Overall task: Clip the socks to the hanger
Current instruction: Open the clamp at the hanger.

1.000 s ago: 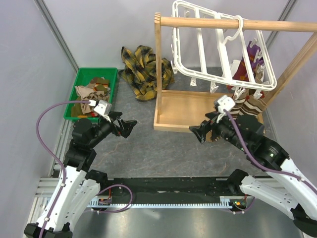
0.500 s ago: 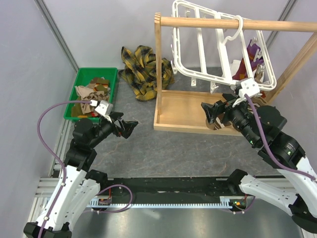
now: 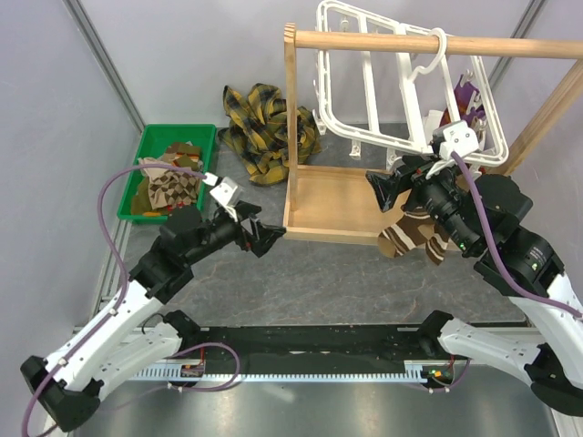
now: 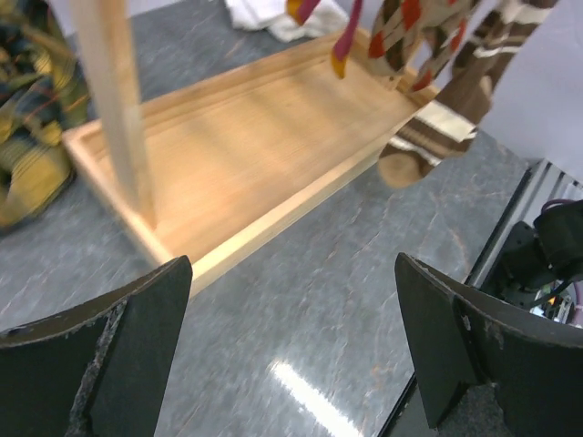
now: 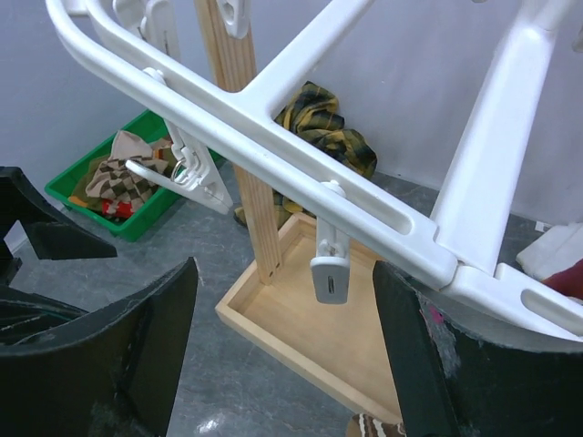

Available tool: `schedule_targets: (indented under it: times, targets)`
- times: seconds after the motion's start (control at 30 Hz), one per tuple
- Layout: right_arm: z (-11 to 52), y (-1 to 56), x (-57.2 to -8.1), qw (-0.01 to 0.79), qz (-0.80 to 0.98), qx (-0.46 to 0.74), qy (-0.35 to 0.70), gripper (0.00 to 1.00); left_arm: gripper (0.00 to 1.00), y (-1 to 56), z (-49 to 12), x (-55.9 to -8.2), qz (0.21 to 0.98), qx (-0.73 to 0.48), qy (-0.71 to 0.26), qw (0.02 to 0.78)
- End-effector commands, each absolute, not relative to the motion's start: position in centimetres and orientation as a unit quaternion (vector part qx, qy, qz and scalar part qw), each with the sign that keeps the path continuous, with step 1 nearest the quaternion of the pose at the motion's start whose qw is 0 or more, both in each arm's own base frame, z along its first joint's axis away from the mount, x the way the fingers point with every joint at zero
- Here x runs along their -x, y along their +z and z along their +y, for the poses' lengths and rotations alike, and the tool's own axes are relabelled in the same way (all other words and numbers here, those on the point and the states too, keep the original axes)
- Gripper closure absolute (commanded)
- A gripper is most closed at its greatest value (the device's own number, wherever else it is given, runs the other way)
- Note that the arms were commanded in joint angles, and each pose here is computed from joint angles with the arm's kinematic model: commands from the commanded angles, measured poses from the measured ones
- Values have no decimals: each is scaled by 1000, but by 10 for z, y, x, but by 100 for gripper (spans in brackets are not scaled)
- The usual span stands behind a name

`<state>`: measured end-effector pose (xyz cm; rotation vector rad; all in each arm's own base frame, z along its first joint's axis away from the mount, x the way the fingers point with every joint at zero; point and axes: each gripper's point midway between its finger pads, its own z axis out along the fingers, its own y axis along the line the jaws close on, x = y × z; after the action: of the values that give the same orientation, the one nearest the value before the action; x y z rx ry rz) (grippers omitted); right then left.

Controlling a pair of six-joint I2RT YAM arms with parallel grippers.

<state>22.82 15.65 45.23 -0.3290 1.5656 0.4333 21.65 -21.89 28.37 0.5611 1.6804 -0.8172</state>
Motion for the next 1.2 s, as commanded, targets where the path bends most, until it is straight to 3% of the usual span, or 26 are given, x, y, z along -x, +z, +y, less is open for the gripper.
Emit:
schedule_targets:
  times: [0.0, 0.33, 0.73, 1.17]
  targets:
    - [156, 480, -225, 693, 676, 144, 205, 15, 1, 329, -241, -226, 680, -205, -345, 614]
    - [167, 474, -228, 685, 678, 142, 225, 20, 2, 363, -317, -227, 622, -239, -365, 650]
    - [167, 479, -227, 693, 665, 96, 261, 20, 5, 419, -366, -220, 489, -229, -280, 794]
    - [150, 477, -218, 703, 656, 65, 266, 15, 12, 441, -405, -239, 484, -195, -193, 831]
